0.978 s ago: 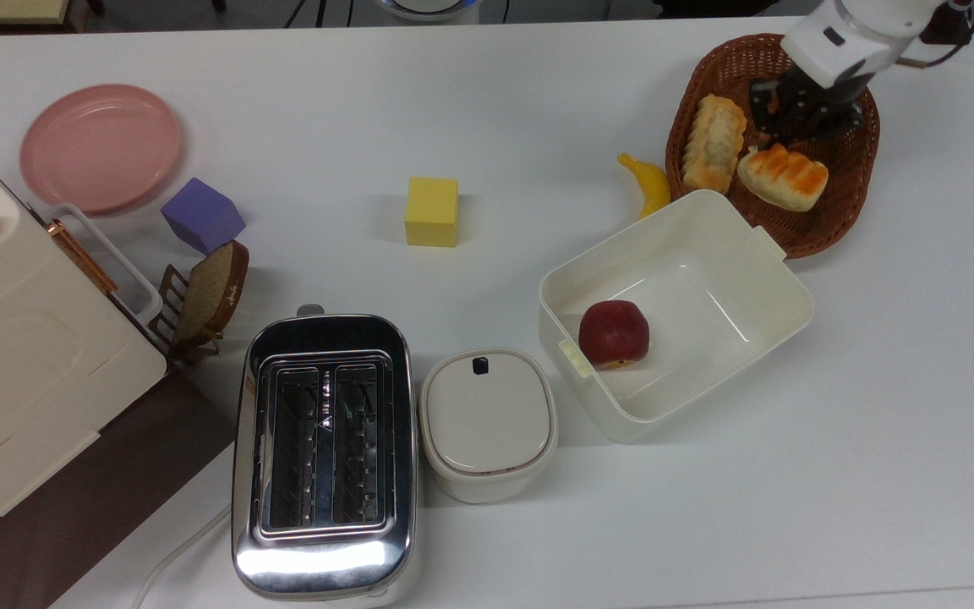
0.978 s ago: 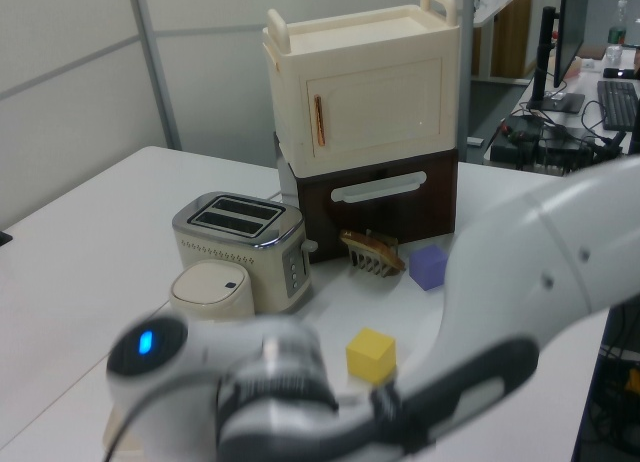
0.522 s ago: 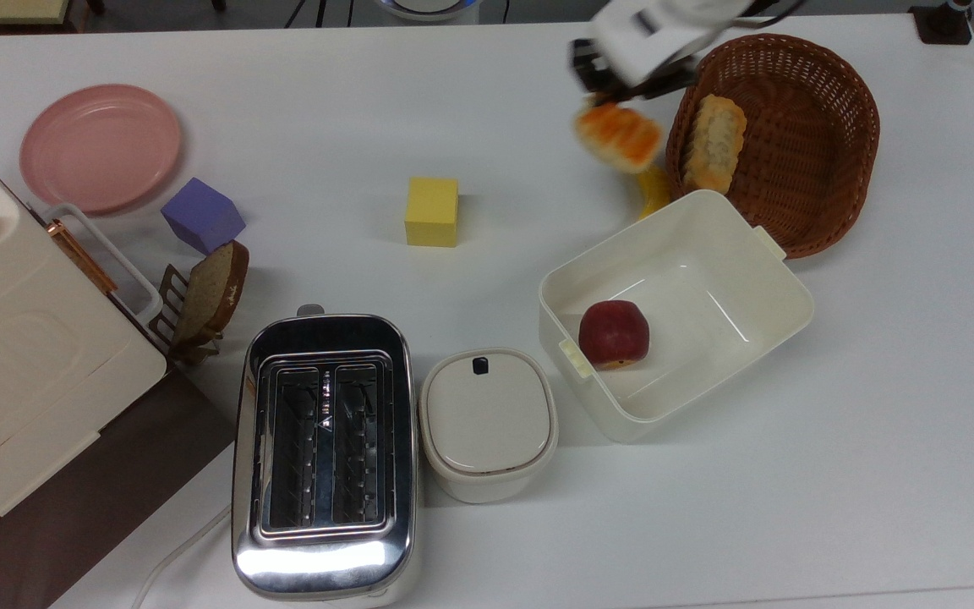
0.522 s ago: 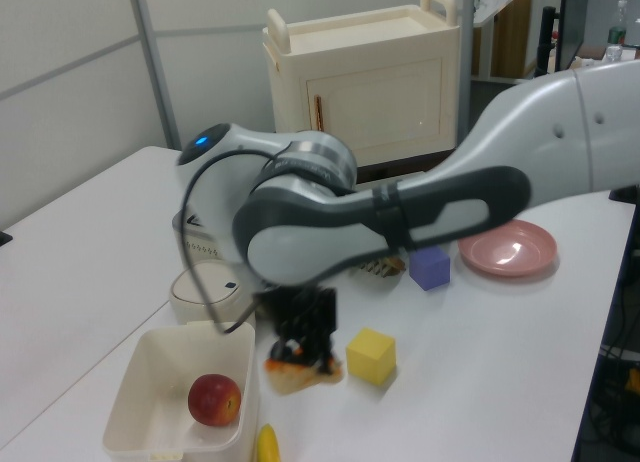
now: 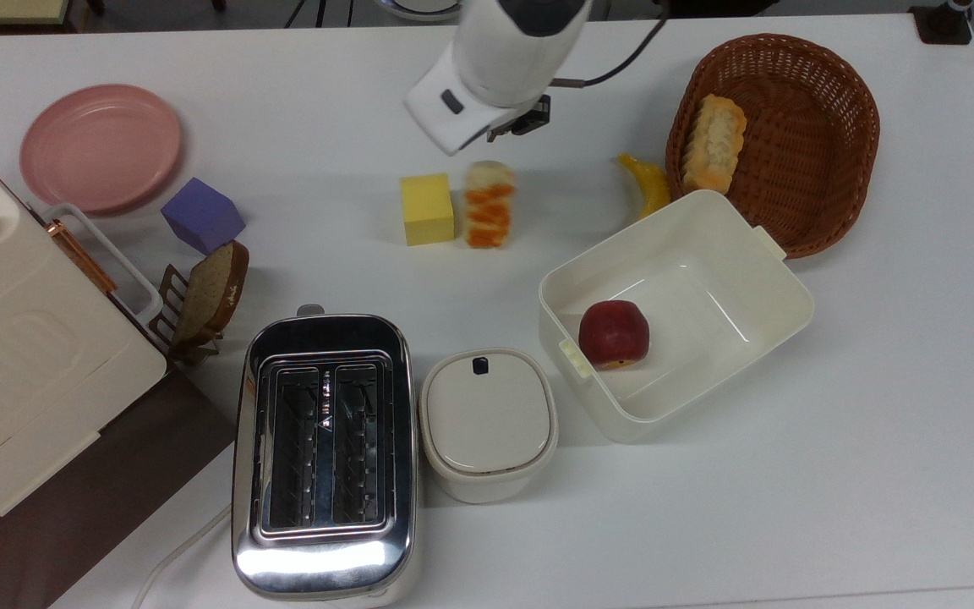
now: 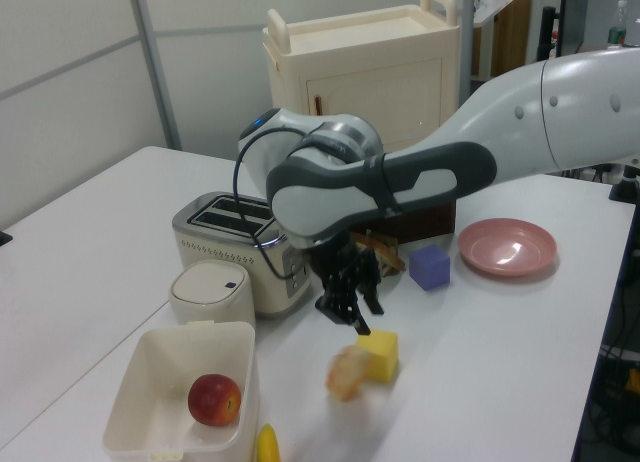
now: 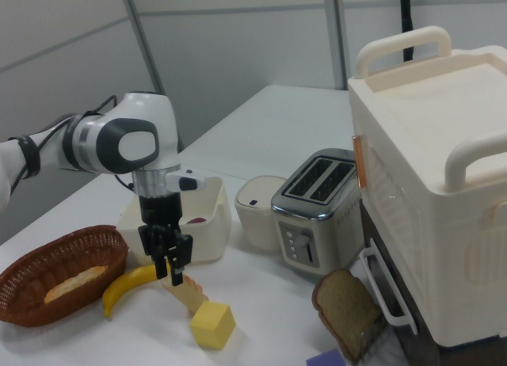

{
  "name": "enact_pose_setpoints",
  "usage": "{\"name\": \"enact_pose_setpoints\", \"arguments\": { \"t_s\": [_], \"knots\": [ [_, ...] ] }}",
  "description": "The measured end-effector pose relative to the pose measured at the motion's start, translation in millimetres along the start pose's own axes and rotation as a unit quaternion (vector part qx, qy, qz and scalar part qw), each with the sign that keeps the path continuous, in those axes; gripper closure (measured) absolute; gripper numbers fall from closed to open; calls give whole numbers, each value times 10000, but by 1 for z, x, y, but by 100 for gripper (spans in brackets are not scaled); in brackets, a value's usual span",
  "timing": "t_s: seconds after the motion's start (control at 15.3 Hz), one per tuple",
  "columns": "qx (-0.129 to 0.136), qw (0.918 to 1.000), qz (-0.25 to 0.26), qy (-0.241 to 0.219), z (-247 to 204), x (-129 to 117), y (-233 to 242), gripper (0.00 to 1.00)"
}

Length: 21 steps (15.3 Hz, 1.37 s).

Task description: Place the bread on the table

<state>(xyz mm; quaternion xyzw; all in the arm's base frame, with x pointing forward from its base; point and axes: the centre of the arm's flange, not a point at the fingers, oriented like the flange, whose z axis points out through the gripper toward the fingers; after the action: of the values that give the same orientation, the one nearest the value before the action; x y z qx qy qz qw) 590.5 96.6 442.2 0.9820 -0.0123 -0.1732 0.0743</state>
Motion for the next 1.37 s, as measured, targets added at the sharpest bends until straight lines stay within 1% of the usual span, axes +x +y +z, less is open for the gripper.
{"name": "enact_pose_setpoints", "arguments": {
  "t_s": [0.26, 0.33, 0.39, 0.46, 0.65, 0.78, 0.91, 1.04, 1.37],
  "knots": [
    [132, 9994, 288, 156, -16, 2, 38, 8],
    [188, 9988, 389, 251, -25, 0, 52, 0],
    [269, 9977, 514, 362, -37, -3, 71, 0],
    [420, 9952, 691, 549, -55, -11, 104, 0],
    [717, 9883, 1017, 881, -84, -38, 167, 0],
    [865, 9847, 1076, 1066, -97, -56, 197, 0],
    [956, 9831, 992, 1206, -106, -70, 215, 0],
    [1013, 9819, 971, 1275, -110, -77, 225, 0],
    [1044, 9814, 969, 1285, -109, -78, 230, 0]
  ]
}}
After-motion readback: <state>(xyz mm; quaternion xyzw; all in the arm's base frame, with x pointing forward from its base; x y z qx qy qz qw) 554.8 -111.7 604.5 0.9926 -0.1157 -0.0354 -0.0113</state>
